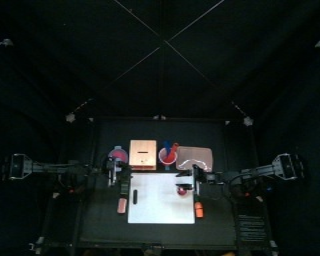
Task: Get the cutter from the drawer then cut the dough then place the extra dough in the bowl
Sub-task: Place the extra dough in the bowl
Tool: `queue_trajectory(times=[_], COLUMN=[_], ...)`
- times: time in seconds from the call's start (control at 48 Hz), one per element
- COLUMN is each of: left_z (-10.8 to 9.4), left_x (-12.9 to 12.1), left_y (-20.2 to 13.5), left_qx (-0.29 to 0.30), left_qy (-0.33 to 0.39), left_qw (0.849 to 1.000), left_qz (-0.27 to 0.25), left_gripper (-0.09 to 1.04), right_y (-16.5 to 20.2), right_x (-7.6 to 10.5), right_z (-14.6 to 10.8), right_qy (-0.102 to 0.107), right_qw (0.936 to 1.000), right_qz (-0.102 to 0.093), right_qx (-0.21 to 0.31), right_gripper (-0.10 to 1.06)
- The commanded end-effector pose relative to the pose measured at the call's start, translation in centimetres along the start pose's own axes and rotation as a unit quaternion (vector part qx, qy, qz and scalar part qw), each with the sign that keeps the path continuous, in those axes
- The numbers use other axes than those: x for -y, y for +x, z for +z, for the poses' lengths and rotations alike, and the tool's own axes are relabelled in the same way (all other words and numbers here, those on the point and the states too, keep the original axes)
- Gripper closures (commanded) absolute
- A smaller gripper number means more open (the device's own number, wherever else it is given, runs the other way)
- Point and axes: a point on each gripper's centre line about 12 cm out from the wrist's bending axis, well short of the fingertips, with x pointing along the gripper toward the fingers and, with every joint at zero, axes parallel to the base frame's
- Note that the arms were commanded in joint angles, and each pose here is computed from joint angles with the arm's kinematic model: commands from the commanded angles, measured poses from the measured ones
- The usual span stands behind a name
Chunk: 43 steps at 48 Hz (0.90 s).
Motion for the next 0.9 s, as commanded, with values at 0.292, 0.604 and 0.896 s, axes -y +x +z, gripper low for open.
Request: queue_trajectory(times=[0.292,0.604,0.896], left_z=[1.25,1.1,0.96], left_x=[-0.14,-0.22,-0.16], left_y=[0.45,0.4,0.36], left_qx=[0.022,0.019,0.016], left_qy=[0.001,0.001,-0.001], left_qw=[1.0,1.0,1.0], left_qz=[0.002,0.004,0.003], left_gripper=[0.06,0.06,0.06], right_y=[0.0,0.04,0.06], right_x=[0.09,0.12,0.04], right_z=[1.26,1.36,1.61], right_qy=[0.002,0.001,0.003], right_qw=[0.9997,0.9997,0.9996], right_qz=[-0.002,-0.002,-0.001], right_qx=[0.023,0.024,0.028], right_gripper=[0.14,0.14,0.14])
